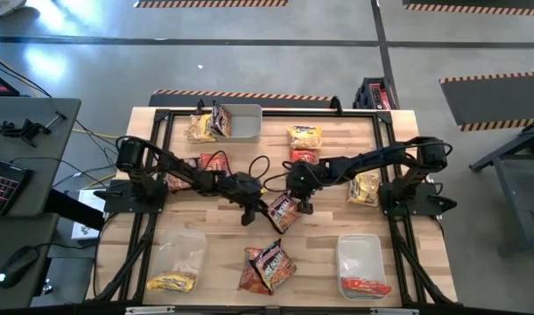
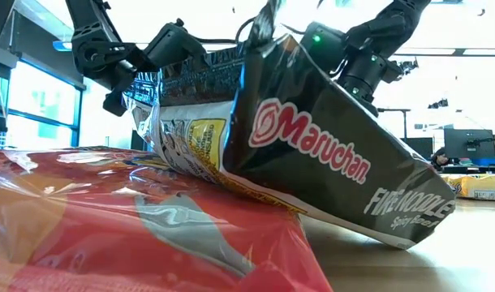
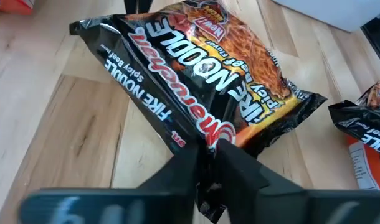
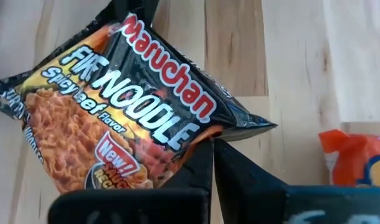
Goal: Sort Maruchan noodles
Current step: Put the top right black noodle pack into the gray bin
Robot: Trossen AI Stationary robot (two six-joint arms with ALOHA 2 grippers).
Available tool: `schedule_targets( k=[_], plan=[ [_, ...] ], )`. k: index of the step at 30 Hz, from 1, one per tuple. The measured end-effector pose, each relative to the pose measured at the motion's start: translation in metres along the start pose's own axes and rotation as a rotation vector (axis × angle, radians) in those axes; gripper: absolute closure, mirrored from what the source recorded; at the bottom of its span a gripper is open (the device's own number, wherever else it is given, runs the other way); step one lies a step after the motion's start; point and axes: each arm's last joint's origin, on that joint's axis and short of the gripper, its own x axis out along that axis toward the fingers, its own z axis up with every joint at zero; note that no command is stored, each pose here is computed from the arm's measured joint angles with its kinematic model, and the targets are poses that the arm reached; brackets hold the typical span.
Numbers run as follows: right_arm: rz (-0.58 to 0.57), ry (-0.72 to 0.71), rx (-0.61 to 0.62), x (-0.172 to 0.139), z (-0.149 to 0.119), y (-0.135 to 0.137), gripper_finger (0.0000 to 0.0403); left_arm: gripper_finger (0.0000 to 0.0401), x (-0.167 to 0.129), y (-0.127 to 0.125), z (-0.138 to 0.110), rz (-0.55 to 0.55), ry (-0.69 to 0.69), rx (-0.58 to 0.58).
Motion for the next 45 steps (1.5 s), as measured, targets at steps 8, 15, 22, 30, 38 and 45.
schedule_targets(
  k=[8, 15, 22, 30, 38, 45],
  plan=[
    [-0.029, 0.083, 0.075, -0.025, 0.005, -0.002, 0.0336, 0.0397, 0.0, 0.001, 0.002, 0.0, -0.014, 0.061],
    [0.076, -0.018, 0.318, -0.015, -0.025, -0.019, 0.0282, 0.0401, -0.008, -0.002, 0.012, 0.031, -0.067, 0.199],
    [0.32, -0.3, 0.477, -0.011, -0.058, -0.031, 0.0279, 0.0401, -0.018, -0.007, 0.023, 0.058, -0.116, 0.363],
    [0.463, -0.473, 0.503, -0.022, -0.071, -0.033, 0.0269, 0.0401, -0.024, -0.009, 0.029, 0.11, -0.143, 0.459],
    [0.477, -0.521, 0.433, -0.024, -0.059, -0.033, 0.0181, 0.0401, -0.042, -0.02, 0.045, 0.15, -0.223, 0.544],
    [0.382, -0.607, 0.324, -0.027, -0.05, -0.036, 0.0144, 0.0401, -0.073, -0.033, 0.067, 0.162, -0.356, 0.593]
  ],
)
